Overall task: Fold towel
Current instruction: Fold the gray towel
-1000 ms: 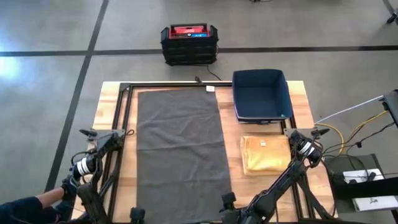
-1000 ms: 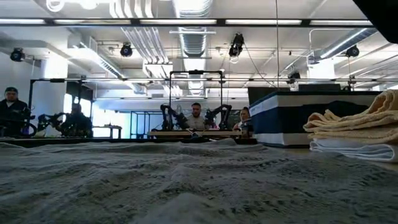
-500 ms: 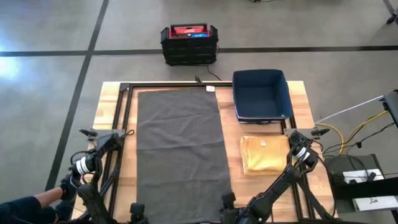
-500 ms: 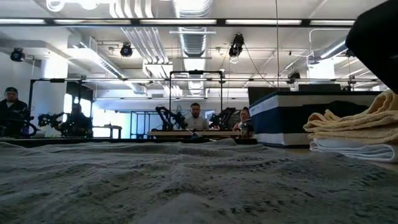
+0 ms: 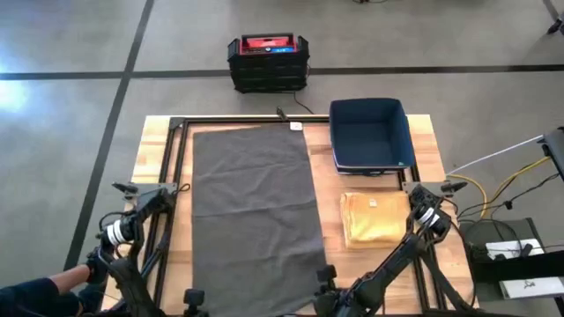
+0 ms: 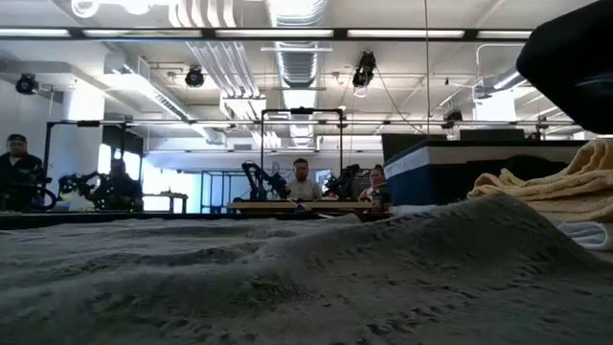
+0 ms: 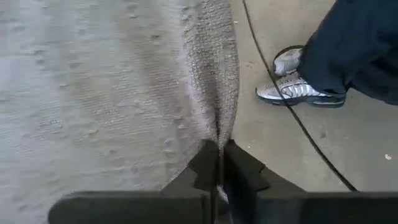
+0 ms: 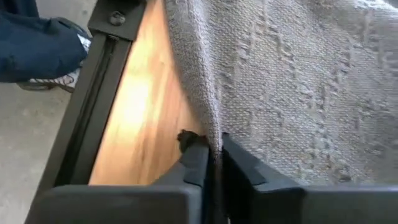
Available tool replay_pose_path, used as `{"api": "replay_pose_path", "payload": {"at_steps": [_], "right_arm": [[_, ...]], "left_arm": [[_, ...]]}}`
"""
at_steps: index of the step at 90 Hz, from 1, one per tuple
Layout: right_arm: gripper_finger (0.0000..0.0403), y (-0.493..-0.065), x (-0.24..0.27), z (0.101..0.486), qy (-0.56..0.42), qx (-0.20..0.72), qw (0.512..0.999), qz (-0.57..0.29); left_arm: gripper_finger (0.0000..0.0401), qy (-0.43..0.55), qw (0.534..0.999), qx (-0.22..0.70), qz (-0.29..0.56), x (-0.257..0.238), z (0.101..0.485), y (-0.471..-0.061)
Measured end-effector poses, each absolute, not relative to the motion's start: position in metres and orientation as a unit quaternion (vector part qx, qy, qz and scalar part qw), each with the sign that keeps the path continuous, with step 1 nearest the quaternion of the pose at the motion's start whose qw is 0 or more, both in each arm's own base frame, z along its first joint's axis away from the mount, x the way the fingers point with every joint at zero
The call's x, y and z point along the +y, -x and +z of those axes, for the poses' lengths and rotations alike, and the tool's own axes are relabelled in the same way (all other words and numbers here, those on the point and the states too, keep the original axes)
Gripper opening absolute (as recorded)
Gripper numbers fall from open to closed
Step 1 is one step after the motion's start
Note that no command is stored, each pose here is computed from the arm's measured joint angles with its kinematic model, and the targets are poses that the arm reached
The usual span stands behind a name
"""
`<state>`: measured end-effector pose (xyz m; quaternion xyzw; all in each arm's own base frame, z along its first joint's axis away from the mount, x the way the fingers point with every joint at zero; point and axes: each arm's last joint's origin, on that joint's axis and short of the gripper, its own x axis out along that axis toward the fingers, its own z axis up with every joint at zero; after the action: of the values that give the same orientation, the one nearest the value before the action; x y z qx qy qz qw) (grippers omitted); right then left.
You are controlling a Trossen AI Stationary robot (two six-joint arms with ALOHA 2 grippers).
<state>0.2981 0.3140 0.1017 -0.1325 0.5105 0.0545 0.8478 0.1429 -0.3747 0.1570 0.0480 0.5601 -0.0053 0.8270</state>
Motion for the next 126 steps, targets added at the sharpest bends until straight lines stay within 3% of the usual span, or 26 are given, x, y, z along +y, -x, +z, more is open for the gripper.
{"api": "replay_pose_path", "payload": {"at_steps": [38, 58, 98, 112, 126], "right_arm": [[0.0001, -0.304, 0.299, 0.168, 0.120, 0.545, 0.830, -0.002], [0.0001, -0.297, 0.303, 0.182, 0.086, 0.534, 0.841, -0.012], [0.0000, -0.266, 0.360, 0.226, 0.007, 0.494, 0.866, 0.077], [0.0000, -0.276, 0.349, 0.240, 0.072, 0.474, 0.876, 0.055], [0.0000, -0.300, 0.307, 0.246, 0.132, 0.497, 0.857, -0.038]], "left_arm": [[0.0000, -0.020, 0.871, 0.492, 0.004, -0.341, 0.238, -0.136], [0.0000, 0.044, 0.875, 0.482, -0.004, -0.345, 0.250, -0.125], [0.0000, 0.225, 0.867, 0.435, -0.087, -0.382, 0.260, -0.115], [0.0000, 0.192, 0.888, 0.411, -0.074, -0.371, 0.273, -0.115], [0.0000, 0.119, 0.908, 0.403, 0.012, -0.332, 0.288, -0.124]]}}
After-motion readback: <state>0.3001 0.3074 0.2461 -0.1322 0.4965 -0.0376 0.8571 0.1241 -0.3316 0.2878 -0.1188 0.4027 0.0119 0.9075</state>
